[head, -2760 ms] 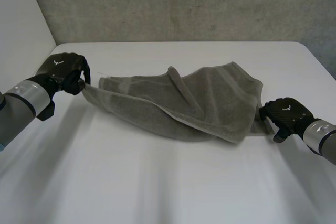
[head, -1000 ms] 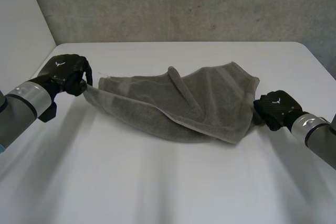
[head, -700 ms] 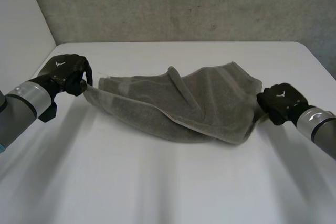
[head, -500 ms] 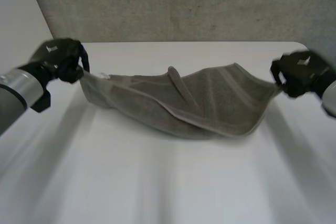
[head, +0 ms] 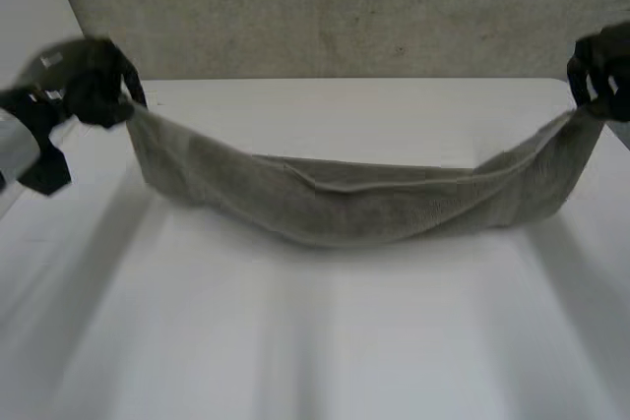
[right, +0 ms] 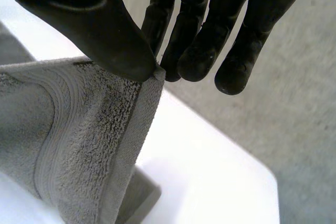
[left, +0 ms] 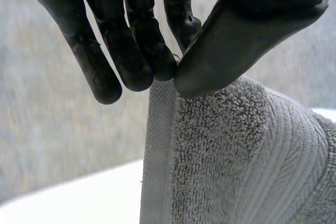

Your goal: Fold the towel.

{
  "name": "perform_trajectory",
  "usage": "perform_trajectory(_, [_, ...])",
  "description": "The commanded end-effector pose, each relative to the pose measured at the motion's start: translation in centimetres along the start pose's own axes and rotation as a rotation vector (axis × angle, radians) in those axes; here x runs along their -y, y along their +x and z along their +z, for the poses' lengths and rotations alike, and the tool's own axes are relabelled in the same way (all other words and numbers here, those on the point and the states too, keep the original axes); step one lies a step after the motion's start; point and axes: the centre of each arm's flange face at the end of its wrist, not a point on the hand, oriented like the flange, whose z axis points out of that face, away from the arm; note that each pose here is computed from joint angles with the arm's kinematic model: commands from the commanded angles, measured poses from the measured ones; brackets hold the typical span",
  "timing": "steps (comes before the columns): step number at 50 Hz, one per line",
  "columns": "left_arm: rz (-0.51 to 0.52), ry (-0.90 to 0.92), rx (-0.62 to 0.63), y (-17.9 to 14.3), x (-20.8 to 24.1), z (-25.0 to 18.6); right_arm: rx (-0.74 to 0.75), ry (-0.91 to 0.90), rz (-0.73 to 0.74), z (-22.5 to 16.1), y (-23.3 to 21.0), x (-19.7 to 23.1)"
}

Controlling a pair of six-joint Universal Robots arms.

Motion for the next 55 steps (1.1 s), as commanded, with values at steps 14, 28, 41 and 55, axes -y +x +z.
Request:
perform_trajectory(14, [0.026,-0.035,0.041,-2.5,-1.3,-1.2,-0.072,-0.029,0.015,-0.4,2.9,-2.8])
perform_trajectory(28, [-0.017,-0.158,-0.026,-3.4,-7.7,6.1,0.006,-0.122,0.007,8.8,1.1,-8.2])
perform_trajectory(41, [0.028,-0.085,0.056,-5.0,-8.3,11.3,-0.056,-0.051,-0.014,14.1,0.6,-10.1])
perform_trajectory(55, [0.036,-0.081,0.07,-5.2,-10.3,13.5,-0.077,-0.008,-0.041,17.6,-0.4,-10.9])
